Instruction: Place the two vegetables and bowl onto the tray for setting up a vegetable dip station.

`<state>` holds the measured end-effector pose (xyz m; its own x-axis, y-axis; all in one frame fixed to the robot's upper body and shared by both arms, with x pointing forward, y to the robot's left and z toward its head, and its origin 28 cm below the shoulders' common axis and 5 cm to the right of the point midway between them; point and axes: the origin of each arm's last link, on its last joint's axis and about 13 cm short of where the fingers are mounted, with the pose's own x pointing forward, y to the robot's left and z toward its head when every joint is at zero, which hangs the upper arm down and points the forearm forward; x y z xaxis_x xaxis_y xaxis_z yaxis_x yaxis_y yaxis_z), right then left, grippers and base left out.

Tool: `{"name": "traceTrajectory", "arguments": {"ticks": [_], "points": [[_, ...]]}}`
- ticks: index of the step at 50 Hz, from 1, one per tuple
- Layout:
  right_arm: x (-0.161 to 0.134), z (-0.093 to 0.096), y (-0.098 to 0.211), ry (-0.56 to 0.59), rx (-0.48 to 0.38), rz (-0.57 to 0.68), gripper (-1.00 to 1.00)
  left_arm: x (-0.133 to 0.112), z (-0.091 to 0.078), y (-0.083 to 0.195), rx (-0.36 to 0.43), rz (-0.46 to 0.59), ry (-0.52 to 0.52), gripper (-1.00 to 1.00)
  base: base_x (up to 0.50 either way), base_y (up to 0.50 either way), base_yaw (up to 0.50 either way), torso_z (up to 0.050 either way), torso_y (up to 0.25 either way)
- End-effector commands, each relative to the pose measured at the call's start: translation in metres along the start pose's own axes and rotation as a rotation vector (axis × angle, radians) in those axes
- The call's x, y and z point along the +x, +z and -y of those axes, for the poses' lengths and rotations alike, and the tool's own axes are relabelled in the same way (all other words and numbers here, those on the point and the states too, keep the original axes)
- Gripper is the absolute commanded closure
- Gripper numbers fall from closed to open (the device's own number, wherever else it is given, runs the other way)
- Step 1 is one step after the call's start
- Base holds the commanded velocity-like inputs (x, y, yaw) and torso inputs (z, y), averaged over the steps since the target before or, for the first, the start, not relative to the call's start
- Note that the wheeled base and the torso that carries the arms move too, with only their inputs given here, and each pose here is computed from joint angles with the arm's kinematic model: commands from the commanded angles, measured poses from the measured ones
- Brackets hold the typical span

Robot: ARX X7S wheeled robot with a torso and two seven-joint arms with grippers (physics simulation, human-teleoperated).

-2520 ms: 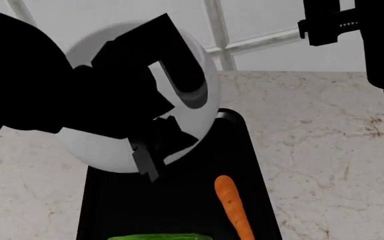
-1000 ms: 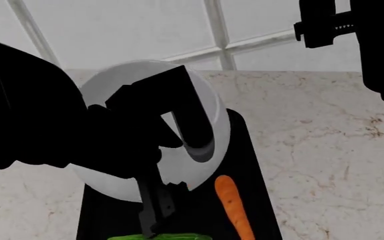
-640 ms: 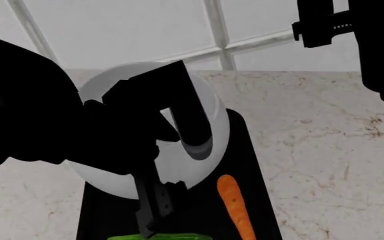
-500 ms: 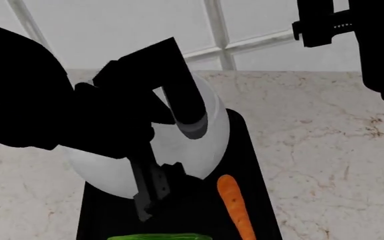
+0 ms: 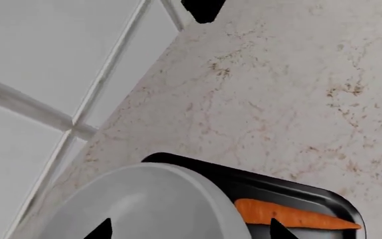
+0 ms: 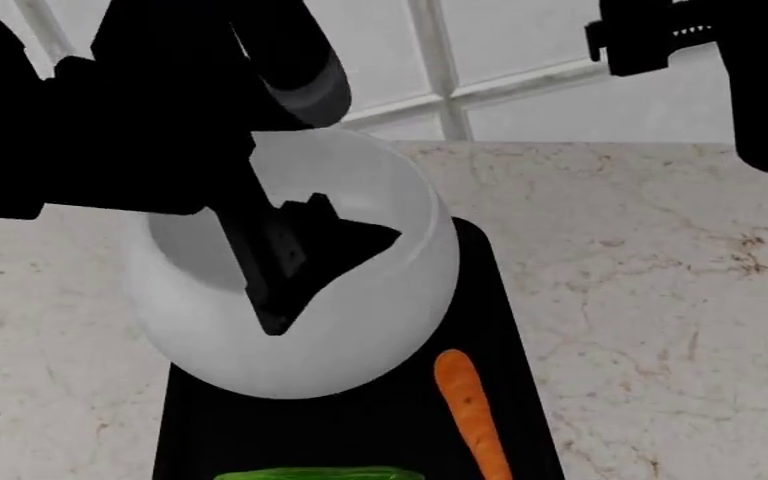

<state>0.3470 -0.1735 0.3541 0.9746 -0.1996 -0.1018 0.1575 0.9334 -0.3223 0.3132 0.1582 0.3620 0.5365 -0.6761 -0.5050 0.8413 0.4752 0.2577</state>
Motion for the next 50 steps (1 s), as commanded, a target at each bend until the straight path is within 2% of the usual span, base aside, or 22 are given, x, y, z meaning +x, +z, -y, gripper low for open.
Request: {"name": "traceTrajectory", "arguments": {"ticks": [1, 2, 4, 5, 6, 7, 13, 18, 25, 30, 32, 33, 34, 35, 46, 50], "points": [[-0.011, -0.002, 0.003, 0.021, 0.015, 0.028, -1.00, -0.010, -0.001, -0.003, -0.072, 0.156, 0.053, -1.00, 0.00, 0.00, 0.00, 0.000, 0.000], [-0.014, -0.002, 0.004, 0.022, 0.023, 0.032, -1.00, -0.011, 0.000, -0.003, -0.067, 0.168, 0.096, -1.00, 0.00, 0.00, 0.00, 0.000, 0.000], [-0.018, -0.001, 0.004, 0.022, 0.035, 0.045, -1.00, -0.013, 0.002, -0.005, -0.088, 0.195, 0.097, -1.00, 0.00, 0.00, 0.00, 0.000, 0.000], [-0.035, 0.012, -0.023, -0.022, 0.139, 0.038, -1.00, -0.026, 0.009, -0.028, -0.194, 0.386, 0.163, -1.00, 0.00, 0.00, 0.00, 0.000, 0.000], [-0.051, 0.003, -0.017, 0.021, 0.102, 0.127, -1.00, -0.020, 0.029, -0.038, -0.168, 0.375, 0.233, -1.00, 0.00, 0.00, 0.00, 0.000, 0.000], [-0.054, 0.003, -0.017, 0.023, 0.103, 0.134, -1.00, -0.022, 0.030, -0.037, -0.183, 0.386, 0.279, -1.00, 0.00, 0.00, 0.00, 0.000, 0.000], [-0.068, 0.006, -0.013, 0.008, 0.090, 0.160, -1.00, -0.031, 0.035, -0.037, -0.173, 0.441, 0.313, -1.00, 0.00, 0.00, 0.00, 0.000, 0.000], [-0.087, 0.007, -0.012, 0.000, 0.103, 0.204, -1.00, -0.046, 0.051, -0.041, -0.167, 0.538, 0.375, -1.00, 0.00, 0.00, 0.00, 0.000, 0.000], [-0.107, 0.005, -0.017, 0.000, 0.121, 0.261, -1.00, -0.043, 0.058, -0.056, -0.159, 0.629, 0.565, -1.00, 0.00, 0.00, 0.00, 0.000, 0.000], [-0.115, 0.002, -0.030, 0.003, 0.144, 0.282, -1.00, -0.049, 0.077, -0.067, -0.148, 0.714, 0.617, -1.00, 0.00, 0.00, 0.00, 0.000, 0.000], [-0.119, 0.002, -0.033, 0.004, 0.149, 0.289, -1.00, -0.052, 0.083, -0.068, -0.171, 0.778, 0.612, -1.00, 0.00, 0.00, 0.00, 0.000, 0.000], [-0.121, 0.001, -0.035, 0.007, 0.150, 0.297, -1.00, -0.052, 0.085, -0.070, -0.185, 0.771, 0.610, -1.00, 0.00, 0.00, 0.00, 0.000, 0.000], [-0.124, -0.001, -0.037, 0.011, 0.153, 0.308, -1.00, -0.050, 0.088, -0.074, -0.161, 0.790, 0.658, -1.00, 0.00, 0.00, 0.00, 0.000, 0.000], [-0.127, -0.002, -0.039, 0.007, 0.152, 0.317, -1.00, -0.049, 0.091, -0.077, -0.204, 0.806, 0.627, -1.00, 0.00, 0.00, 0.00, 0.000, 0.000], [-0.146, -0.007, -0.050, 0.000, 0.187, 0.367, -1.00, -0.063, 0.113, -0.091, -0.216, 0.921, 0.686, -1.00, 0.00, 0.00, 0.00, 0.000, 0.000], [-0.153, -0.006, -0.054, -0.006, 0.198, 0.376, -1.00, -0.065, 0.119, -0.094, -0.197, 0.947, 0.724, -1.00, 0.00, 0.00, 0.00, 0.000, 0.000]]}}
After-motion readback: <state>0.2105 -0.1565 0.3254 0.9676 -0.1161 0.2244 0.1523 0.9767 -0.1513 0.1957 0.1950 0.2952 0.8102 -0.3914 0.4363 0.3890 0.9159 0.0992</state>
